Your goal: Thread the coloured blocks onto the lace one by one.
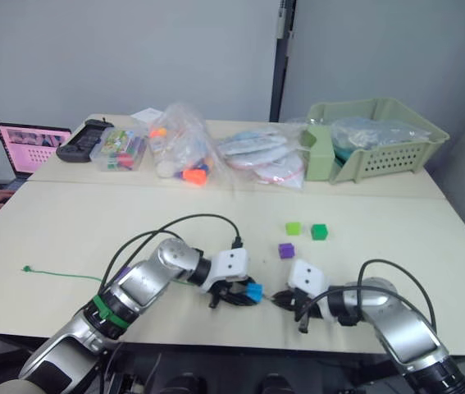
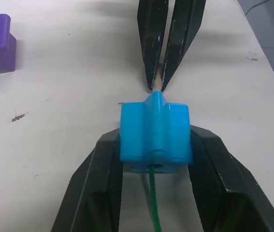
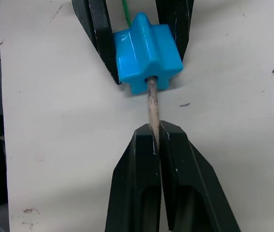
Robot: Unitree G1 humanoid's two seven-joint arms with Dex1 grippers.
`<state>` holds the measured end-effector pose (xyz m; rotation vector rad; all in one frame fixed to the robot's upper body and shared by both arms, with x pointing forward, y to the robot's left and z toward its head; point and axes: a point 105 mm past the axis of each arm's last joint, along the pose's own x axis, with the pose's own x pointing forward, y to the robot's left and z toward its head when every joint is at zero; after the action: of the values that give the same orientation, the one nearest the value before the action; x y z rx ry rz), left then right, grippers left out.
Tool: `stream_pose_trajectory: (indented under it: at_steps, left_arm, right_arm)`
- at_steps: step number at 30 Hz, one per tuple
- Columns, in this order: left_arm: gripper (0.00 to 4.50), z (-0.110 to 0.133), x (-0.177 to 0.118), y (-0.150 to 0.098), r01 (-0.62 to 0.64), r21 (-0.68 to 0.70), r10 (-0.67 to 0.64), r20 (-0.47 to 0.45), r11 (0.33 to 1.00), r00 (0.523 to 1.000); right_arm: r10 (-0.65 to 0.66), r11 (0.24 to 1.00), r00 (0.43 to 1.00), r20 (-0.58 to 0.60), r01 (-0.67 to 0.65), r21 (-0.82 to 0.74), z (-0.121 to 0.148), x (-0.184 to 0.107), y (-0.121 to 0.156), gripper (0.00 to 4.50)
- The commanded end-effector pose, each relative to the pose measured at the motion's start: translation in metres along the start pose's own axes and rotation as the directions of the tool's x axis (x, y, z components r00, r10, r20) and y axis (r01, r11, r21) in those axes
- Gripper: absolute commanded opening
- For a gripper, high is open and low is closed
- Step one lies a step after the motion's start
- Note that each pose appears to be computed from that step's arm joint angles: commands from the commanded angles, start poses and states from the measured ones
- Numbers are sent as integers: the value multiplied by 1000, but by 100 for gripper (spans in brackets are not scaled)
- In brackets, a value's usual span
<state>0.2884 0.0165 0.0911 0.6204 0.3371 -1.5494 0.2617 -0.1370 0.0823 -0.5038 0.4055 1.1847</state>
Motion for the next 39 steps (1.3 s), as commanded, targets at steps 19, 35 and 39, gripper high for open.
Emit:
stream_pose_trajectory:
  at_steps: [19,35,39]
  left_arm:
    - [140,-138,-189,-19,-276,-51,238,-369,960,898]
    - [447,-24,-146,-1,-151,-7,151,-45,988,988]
    - [447,-8,-99,-7,-89,23,89,20,996,996]
  right_arm:
    - [14,995,1000,13,-13,-104,23,-14,-7,0]
    - [45,993,999,29,-41,-113,41,-1,0,0]
    - [63,990,998,1,-62,-125,43,5,4,0]
